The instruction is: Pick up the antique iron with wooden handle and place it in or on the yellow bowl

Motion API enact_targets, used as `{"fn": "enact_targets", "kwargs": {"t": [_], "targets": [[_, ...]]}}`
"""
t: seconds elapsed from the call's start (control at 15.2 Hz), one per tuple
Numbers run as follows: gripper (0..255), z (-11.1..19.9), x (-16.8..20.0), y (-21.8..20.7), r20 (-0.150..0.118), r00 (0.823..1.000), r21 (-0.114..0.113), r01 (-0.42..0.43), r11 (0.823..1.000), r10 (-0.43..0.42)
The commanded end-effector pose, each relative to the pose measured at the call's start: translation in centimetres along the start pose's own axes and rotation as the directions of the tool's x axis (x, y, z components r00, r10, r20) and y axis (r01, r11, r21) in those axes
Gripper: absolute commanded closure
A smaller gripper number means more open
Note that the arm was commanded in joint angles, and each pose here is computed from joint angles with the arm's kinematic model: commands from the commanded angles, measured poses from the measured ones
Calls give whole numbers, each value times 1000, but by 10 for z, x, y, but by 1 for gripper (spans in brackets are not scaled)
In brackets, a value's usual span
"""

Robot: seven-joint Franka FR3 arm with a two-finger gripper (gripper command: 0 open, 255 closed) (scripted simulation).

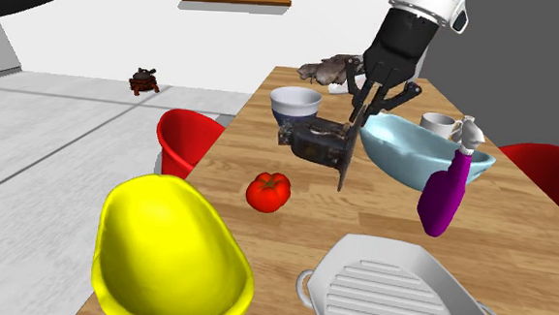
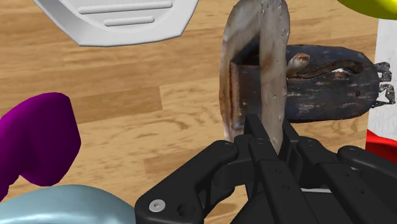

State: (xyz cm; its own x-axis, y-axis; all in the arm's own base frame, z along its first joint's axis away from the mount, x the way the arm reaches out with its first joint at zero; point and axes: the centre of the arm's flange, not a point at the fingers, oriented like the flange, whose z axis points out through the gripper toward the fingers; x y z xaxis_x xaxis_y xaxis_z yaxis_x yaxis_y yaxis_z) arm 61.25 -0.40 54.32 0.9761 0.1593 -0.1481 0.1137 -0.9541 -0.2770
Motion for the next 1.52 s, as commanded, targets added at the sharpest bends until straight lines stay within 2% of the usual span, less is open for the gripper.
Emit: {"fn": "enact_targets", "kwargs": {"t": [0.0,1.06,1.45], "targets": [[255,-10,-2,-2,0,1000,0,0,1000,0],[255,-89,-15,-25,0,1000,0,0,1000,0],[255,-81,-73,-78,0,1000,0,0,1000,0]]}}
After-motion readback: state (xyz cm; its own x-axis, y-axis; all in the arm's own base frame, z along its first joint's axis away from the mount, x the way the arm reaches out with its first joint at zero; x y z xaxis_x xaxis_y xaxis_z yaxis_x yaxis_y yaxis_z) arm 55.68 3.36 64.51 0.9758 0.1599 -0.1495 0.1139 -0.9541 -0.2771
